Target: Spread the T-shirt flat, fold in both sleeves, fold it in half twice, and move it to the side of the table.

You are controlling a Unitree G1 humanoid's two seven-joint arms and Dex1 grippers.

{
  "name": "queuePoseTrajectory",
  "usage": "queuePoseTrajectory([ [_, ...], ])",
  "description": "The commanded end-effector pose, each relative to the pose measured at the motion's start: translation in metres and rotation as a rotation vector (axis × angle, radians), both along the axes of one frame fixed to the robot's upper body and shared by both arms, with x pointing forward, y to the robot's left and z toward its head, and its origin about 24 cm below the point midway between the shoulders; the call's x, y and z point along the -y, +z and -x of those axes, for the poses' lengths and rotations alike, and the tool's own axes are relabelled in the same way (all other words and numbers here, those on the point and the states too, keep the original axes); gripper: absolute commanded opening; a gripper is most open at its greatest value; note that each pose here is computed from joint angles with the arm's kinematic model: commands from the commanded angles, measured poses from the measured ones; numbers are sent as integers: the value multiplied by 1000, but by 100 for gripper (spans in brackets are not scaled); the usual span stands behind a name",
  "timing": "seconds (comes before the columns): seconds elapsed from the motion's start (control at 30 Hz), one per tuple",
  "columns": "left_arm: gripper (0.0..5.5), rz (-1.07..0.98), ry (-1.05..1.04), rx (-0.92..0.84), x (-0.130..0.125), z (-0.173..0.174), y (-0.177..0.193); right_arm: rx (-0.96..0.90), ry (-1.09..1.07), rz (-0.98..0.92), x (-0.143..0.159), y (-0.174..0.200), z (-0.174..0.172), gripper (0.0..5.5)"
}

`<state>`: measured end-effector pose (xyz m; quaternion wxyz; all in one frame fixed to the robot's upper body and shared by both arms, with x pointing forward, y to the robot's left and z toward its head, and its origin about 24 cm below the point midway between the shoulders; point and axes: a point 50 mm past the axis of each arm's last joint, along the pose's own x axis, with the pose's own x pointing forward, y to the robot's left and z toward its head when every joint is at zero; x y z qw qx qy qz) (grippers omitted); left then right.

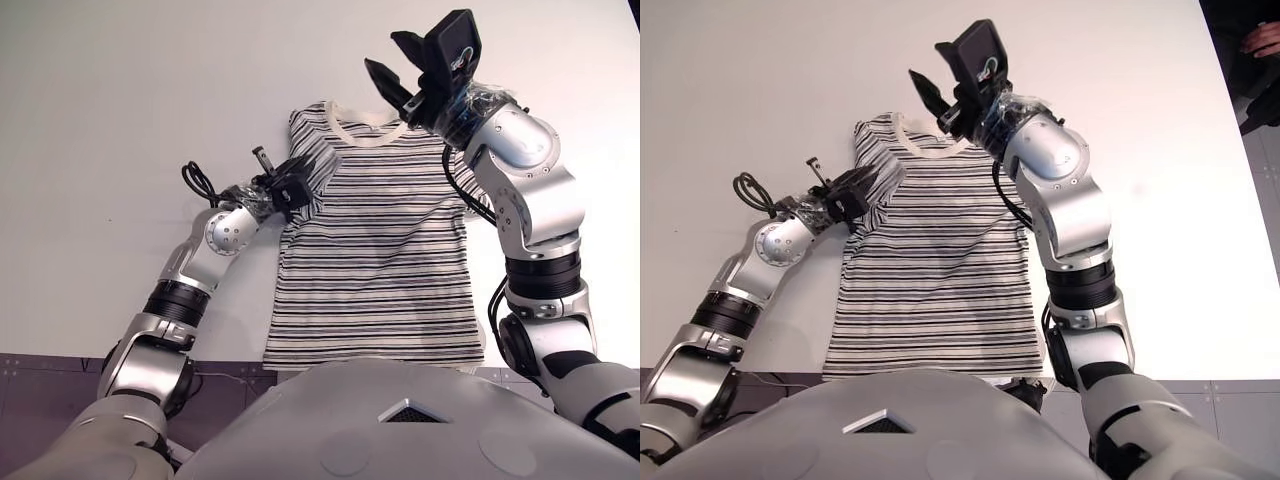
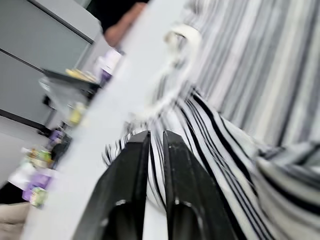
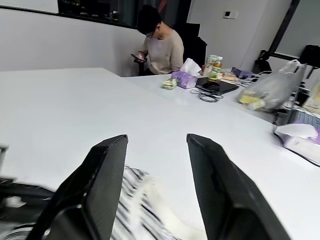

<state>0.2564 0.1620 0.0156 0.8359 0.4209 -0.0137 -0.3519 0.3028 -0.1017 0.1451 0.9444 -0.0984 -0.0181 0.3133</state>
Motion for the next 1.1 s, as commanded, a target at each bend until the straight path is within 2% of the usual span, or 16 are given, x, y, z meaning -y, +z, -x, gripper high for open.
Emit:
queuePoseTrajectory([
  [0.03, 123, 62, 74, 70, -6, -6, 19, 121, -142, 229, 38, -2, -13, 217],
  [0.1, 154, 98, 148, 167, -12, -9, 37, 217, -178, 492, 64, -14, -14, 217],
  [0.23, 159, 157, 270, 287, -22, -1, 66, 354, -223, 1066, 138, -48, -17, 217],
  [0.33, 159, 152, 340, 290, -30, 6, 67, 420, -155, 1340, 172, -66, -14, 217],
  [0.4, 159, 141, 390, 274, -36, 10, 61, 440, -47, 1457, 183, -82, -9, 217],
  [0.5, 159, 140, 398, 265, -34, 13, 58, 439, 140, 1509, 187, -103, 4, 217],
  [0.67, 159, 136, 406, 266, -34, 18, 57, 399, 285, 1506, 189, -120, 16, 217],
  [0.97, 159, 136, 425, 268, -37, 18, 56, 451, 398, 1381, 167, -123, 23, 217],
  [1.1, 159, 136, 428, 265, -37, 18, 55, 431, 401, 1387, 168, -125, 24, 217],
])
